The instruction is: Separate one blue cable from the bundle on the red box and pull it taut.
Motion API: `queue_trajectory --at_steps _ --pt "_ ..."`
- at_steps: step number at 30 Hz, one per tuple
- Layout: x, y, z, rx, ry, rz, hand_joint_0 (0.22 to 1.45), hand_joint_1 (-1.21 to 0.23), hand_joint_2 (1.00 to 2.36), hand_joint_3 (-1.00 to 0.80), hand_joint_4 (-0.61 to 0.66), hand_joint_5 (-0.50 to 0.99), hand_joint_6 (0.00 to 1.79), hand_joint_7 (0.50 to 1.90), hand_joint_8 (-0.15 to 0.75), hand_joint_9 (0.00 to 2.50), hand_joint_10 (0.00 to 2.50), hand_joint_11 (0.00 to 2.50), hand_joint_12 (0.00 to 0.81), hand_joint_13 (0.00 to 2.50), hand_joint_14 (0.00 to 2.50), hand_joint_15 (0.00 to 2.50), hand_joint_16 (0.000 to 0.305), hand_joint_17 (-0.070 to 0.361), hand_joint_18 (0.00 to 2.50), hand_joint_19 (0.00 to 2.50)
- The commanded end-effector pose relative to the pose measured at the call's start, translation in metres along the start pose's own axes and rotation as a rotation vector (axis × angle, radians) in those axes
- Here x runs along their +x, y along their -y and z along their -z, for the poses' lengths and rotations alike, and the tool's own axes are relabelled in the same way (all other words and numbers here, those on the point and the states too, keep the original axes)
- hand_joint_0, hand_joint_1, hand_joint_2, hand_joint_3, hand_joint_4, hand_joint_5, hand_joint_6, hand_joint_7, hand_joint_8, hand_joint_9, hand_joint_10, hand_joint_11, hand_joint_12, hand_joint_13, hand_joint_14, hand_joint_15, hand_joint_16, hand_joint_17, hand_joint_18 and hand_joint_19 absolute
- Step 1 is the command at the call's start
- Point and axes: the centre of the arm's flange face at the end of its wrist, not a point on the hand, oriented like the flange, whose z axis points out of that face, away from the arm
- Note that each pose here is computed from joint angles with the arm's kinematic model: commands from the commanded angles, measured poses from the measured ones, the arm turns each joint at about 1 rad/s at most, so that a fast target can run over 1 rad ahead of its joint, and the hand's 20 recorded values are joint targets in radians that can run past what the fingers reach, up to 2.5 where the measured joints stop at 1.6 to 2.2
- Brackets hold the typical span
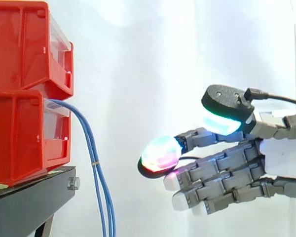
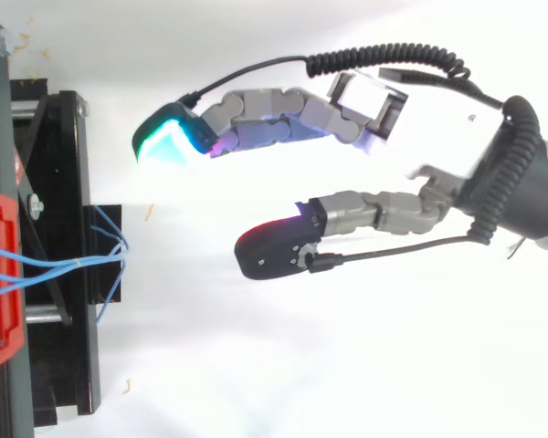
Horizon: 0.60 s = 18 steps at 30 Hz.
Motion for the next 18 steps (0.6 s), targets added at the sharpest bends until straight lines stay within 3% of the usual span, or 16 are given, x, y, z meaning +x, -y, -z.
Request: queue_trajectory --at_steps 1,6,12,18 --pt "0.008 0.014 -0.004 -0.017 0.009 -0.015 0.44 -0.56 1.00 -0.49 0.16 -0.17 0.50 0.66 0.228 0.61 0.01 0.17 0.374 0.55 0.01 0.29 0.047 0.106 0.36 0.38" --pt "0.021 0.019 -0.002 -0.021 -0.002 -0.014 0.44 -0.56 1.00 -0.48 0.16 -0.17 0.50 0.66 0.227 0.62 0.01 0.17 0.373 0.56 0.01 0.29 0.048 0.108 0.38 0.37" --pt "0.023 0.018 -0.001 -0.011 0.020 0.000 0.44 -0.56 1.00 -0.48 0.16 -0.17 0.50 0.66 0.228 0.62 0.01 0.18 0.372 0.56 0.01 0.29 0.048 0.107 0.38 0.38" --pt "0.023 0.015 -0.003 -0.012 0.022 -0.003 0.44 -0.56 1.00 -0.48 0.17 -0.16 0.50 0.66 0.231 0.63 0.01 0.18 0.372 0.57 0.01 0.30 0.048 0.107 0.39 0.39"
